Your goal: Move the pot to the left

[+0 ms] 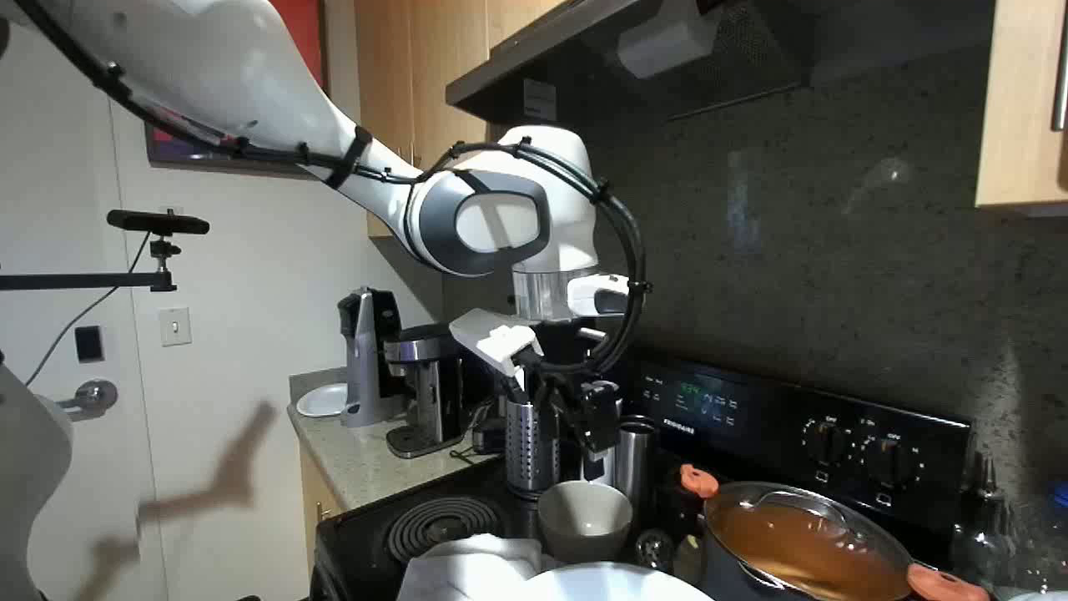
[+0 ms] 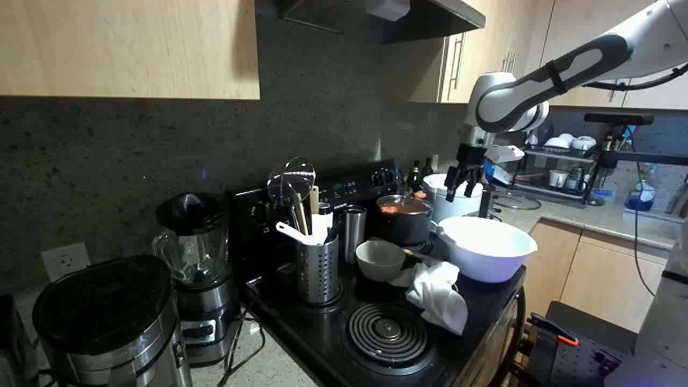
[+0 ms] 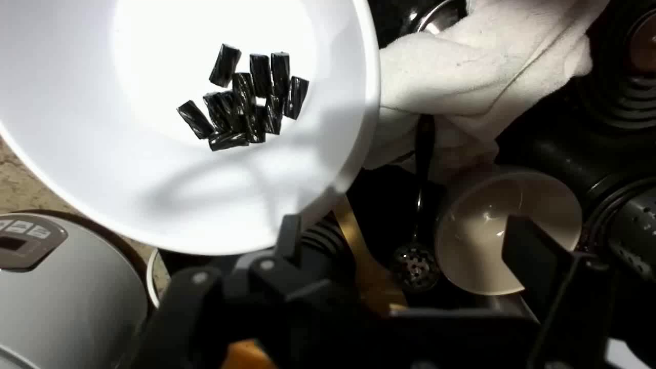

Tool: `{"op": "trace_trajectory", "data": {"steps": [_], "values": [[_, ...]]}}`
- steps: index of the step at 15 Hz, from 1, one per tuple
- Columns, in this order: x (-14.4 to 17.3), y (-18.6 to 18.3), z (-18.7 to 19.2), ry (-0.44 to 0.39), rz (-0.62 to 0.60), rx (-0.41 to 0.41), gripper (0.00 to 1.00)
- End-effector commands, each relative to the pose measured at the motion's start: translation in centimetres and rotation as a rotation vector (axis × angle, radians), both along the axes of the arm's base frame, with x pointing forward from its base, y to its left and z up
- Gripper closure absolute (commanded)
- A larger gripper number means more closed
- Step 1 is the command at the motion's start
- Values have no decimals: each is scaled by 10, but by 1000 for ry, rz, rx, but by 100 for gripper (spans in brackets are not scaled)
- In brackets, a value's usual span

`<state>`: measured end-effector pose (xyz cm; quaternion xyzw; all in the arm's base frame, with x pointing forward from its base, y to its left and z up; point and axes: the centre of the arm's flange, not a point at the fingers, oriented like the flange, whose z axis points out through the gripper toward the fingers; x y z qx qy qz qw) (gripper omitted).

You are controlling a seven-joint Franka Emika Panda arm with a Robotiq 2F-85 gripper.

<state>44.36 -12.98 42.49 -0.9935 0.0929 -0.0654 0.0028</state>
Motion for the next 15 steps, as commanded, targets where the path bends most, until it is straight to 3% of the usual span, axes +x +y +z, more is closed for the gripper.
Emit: {"op": "trace_trajectory", "data": {"steps": [1,5,9,15], "values": [[0,0,0,0,0,0,0],[0,0,0,0,0,0,0],[26,10,-1,23,-196,9,0],[119,7,-3,14,-428,-4,0]]}}
